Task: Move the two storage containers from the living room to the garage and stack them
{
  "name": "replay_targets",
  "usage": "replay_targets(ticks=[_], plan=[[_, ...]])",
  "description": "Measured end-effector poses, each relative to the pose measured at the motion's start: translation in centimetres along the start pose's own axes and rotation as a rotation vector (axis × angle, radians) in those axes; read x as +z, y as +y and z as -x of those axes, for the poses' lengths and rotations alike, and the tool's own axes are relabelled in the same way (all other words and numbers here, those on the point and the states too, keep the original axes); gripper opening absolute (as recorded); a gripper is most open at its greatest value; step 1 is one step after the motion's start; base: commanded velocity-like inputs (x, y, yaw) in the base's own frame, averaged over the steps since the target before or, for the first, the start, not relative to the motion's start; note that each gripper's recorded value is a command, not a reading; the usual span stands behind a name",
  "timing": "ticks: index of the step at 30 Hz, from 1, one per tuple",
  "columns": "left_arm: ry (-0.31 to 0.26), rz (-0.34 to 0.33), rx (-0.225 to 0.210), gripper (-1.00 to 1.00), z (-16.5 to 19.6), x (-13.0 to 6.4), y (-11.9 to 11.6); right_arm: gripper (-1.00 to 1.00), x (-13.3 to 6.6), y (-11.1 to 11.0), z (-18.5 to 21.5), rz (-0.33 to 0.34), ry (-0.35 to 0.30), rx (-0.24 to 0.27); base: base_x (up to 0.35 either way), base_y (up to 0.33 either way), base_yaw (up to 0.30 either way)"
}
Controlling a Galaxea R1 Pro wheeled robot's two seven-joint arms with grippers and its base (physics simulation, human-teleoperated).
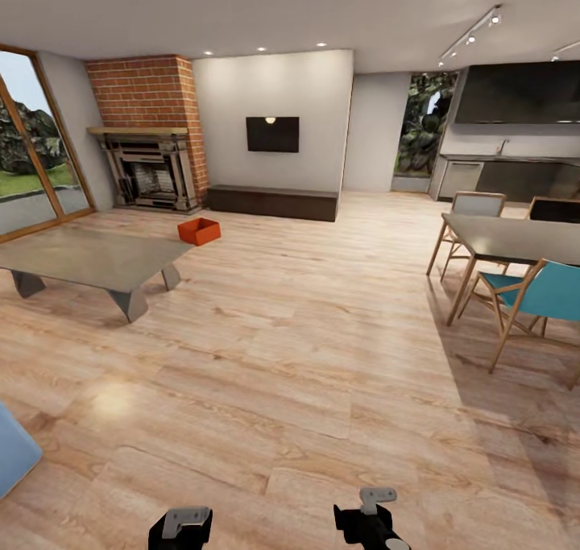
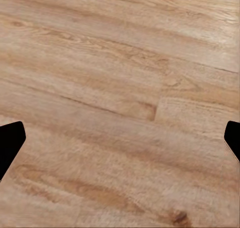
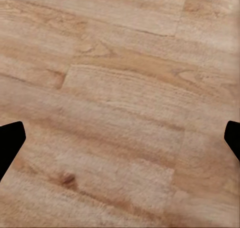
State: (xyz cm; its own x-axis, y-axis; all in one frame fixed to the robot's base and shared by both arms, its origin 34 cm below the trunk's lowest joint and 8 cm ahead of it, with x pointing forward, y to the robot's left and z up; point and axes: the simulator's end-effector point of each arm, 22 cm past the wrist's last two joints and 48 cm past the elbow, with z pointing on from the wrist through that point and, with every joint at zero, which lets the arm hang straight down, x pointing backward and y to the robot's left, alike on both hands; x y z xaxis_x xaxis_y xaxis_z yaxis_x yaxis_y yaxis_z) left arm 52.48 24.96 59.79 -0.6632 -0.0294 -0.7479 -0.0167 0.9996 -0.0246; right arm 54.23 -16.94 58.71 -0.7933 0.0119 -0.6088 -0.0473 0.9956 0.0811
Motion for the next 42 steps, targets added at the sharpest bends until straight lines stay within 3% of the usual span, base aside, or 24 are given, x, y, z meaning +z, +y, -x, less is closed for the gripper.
replay_targets(ticks=[21, 32, 42], plan=[[0.000, 0.000, 0.000, 1.00, 0.00, 0.00, 0.00, 1.00, 0.00, -0.02, 0.00, -0.001, 0.000, 0.000, 0.346, -0.101, 0.005], [0.000, 0.000, 0.000, 1.00, 0.01, 0.00, 0.01, 1.00, -0.01, -0.01, -0.06, -0.001, 0.001, 0.000, 0.346, -0.101, 0.166], [0.000, 0.000, 0.000, 1.00, 0.00, 0.00, 0.00, 1.00, -0.01, -0.02, -0.05, -0.001, 0.001, 0.000, 0.346, -0.101, 0.019]])
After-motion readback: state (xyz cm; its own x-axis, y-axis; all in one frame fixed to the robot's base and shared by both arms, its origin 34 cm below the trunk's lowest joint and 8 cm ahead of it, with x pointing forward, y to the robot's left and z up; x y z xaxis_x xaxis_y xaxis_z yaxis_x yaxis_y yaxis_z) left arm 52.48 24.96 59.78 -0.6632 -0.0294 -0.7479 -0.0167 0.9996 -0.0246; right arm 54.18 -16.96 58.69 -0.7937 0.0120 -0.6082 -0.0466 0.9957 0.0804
